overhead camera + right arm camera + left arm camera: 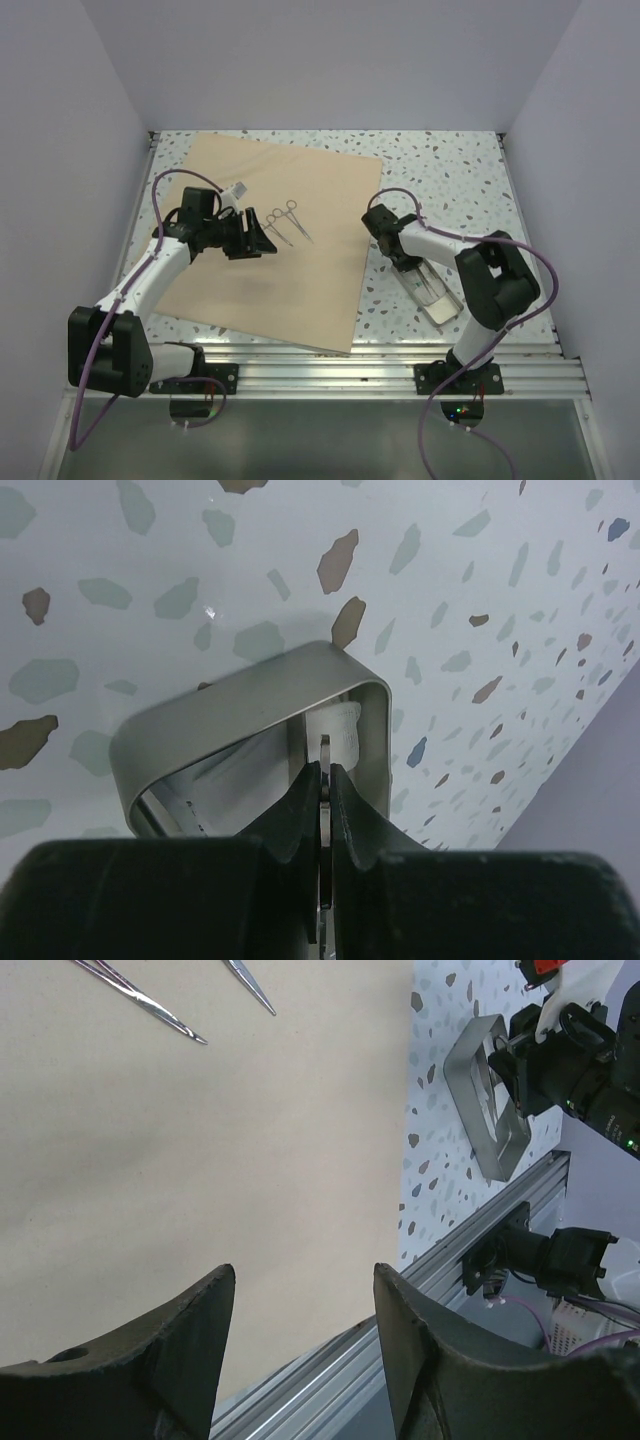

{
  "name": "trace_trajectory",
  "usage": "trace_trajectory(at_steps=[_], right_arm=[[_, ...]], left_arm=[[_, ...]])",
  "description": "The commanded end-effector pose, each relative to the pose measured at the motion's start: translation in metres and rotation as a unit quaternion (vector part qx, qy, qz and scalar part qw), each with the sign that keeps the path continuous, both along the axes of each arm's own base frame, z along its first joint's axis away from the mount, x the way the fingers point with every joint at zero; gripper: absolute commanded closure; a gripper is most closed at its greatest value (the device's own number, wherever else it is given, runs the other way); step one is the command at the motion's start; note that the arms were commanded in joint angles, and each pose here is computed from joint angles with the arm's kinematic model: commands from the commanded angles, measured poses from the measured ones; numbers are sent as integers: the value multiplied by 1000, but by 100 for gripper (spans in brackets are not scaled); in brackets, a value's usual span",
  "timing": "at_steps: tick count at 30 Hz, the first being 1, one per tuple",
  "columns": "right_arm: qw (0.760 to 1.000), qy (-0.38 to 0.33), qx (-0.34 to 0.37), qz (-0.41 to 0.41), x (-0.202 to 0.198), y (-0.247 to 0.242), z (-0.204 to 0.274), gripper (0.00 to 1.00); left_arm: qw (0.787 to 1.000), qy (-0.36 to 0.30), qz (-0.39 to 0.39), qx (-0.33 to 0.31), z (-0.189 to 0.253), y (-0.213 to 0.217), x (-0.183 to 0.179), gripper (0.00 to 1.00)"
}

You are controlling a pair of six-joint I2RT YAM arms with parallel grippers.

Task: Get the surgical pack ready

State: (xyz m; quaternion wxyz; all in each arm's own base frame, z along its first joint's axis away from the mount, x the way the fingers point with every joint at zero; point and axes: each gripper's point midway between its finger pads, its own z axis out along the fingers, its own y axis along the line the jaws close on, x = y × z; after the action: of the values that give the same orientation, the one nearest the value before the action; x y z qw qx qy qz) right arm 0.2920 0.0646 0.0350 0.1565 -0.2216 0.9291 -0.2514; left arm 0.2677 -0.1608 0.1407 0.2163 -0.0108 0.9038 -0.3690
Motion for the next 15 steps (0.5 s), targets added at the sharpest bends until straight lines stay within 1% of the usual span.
trace_trajectory(at_steps=[1,3,4,9,10,11,14,15], right_arm=[[1000,-25,9,4,10,4,3,93],[1000,-21,14,3,9,6,3,89],[1000,-20,15,0,8,6,3,84],[999,-15,33,-19,4,11,13,70],[999,-16,34,-23,3,11,16,65],[999,-21,40,-26,3,12,21,63],[997,-25,63,-40,0,17,36,59],[995,-29,90,-43,-1,24,47,57]], left_arm=[[1000,-9,-4,3,2,2,2,39],[1000,-7,-2,5,1,3,2,39],[1000,-4,-1,8,0,4,2,39],[999,2,25,43,-6,14,12,34],[998,6,33,48,-7,15,15,32],[997,10,43,57,-10,19,18,29],[994,30,74,72,-19,24,31,29],[993,36,83,74,-21,24,35,29]])
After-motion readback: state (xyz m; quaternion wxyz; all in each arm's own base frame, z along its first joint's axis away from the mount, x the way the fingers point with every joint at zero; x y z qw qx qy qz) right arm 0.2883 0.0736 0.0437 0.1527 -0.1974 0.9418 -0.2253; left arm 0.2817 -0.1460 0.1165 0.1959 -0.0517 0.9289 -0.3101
